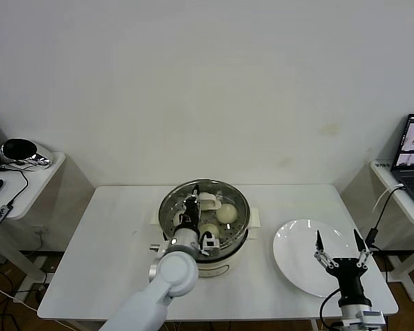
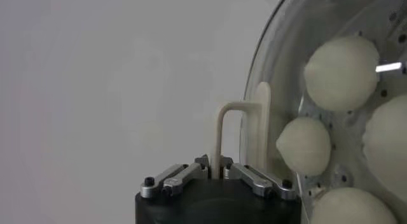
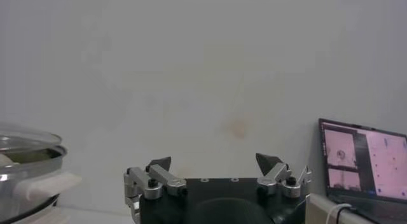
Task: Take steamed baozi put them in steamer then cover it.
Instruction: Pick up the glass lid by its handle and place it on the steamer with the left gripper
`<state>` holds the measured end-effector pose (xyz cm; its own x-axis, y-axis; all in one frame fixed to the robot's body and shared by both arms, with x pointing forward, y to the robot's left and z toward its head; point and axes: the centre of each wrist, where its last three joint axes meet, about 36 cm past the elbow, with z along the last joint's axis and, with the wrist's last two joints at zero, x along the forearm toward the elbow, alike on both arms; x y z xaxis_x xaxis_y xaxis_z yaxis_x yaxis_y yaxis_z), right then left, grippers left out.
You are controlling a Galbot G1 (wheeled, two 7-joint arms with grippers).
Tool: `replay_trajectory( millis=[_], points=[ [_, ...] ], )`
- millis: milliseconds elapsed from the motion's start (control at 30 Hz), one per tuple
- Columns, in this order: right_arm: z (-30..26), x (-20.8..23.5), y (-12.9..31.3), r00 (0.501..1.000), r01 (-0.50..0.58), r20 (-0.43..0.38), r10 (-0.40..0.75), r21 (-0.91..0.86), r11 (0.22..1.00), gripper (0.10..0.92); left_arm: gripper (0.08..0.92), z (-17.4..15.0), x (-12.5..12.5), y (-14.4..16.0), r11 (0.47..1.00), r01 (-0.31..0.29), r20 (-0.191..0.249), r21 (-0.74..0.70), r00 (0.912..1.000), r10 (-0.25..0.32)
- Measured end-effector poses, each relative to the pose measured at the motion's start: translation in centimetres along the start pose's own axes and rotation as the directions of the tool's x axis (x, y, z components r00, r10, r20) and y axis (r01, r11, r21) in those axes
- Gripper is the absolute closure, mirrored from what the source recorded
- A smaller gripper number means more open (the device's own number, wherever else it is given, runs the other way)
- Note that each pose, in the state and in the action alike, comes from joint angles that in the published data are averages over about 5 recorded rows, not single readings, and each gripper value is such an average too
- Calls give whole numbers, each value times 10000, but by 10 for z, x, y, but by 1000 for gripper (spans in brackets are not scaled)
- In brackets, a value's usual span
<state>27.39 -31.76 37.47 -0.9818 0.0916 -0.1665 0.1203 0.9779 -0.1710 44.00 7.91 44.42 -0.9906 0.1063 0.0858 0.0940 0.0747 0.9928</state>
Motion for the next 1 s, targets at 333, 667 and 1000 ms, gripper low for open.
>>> replay_trajectory(
  millis=[333,667,1000],
  points=[
    [2,0,0,10000,14,-6,-14,11,10000,200,841,-7,2,-6,10000,-62,80,36,9999,61],
    [3,0,-1,10000,33,12,-33,27,10000,200,841,-6,-2,-11,9999,-34,37,-147,10000,35],
    [3,0,0,10000,70,4,-70,23,10000,200,733,-8,2,-11,9999,-55,82,123,10000,54]
  ],
)
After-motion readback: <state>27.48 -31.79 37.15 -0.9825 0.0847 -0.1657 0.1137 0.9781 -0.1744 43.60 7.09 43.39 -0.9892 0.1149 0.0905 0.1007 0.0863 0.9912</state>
